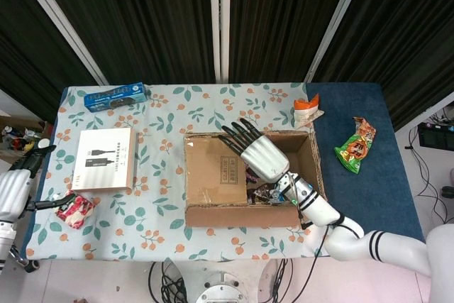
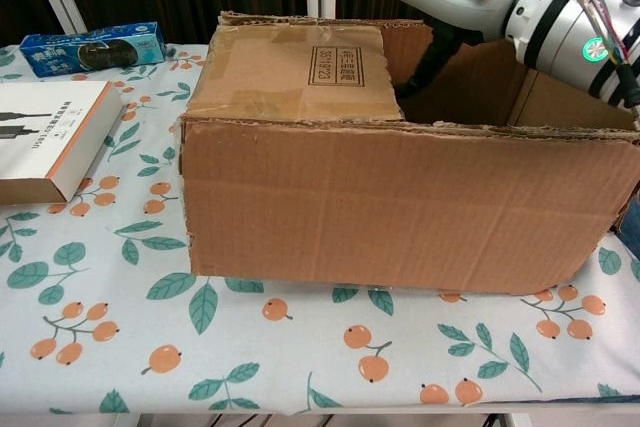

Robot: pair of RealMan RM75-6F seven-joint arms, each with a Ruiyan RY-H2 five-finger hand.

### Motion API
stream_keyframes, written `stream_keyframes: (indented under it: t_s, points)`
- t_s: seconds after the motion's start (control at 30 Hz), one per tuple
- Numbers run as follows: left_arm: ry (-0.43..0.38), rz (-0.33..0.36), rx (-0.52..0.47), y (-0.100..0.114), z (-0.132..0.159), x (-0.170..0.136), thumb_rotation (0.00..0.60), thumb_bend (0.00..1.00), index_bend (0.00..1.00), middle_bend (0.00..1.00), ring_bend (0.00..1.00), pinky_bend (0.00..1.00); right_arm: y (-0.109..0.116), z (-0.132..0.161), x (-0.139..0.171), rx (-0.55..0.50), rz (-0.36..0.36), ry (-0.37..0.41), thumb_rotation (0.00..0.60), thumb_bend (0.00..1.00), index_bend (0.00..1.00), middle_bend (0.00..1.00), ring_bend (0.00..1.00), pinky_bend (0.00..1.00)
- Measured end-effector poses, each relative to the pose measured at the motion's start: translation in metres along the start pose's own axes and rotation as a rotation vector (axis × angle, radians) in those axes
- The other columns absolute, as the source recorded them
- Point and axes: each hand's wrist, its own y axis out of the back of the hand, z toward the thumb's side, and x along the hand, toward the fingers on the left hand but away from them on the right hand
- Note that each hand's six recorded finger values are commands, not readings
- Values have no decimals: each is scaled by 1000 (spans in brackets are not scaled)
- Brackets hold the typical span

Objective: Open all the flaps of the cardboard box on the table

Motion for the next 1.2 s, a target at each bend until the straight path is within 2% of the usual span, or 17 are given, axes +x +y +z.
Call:
stream_keyframes:
  t_s: [0.17, 0.37, 0.83, 1.2]
  points:
    - [4, 1, 0, 1, -1, -2, 426, 0, 115, 136, 101, 189, 5, 11, -10, -57, -84, 19, 600, 0, 0, 0, 0, 0]
    - [6, 7, -1, 3, -3, -4, 424, 0, 115, 136, 101, 188, 19, 11, -16, -82, -140, 10, 600, 49, 0, 0, 0, 0]
    - [18, 8, -15, 3, -9, -9, 426, 0, 115, 136, 101, 189, 62, 29, -46, -98, -217, 38, 600, 64, 0, 0, 0, 0]
    - [25, 29, -21, 10, -16, -15, 425, 0, 115, 136, 101, 189, 93, 68, -84, -127, -274, 79, 600, 63, 0, 0, 0, 0]
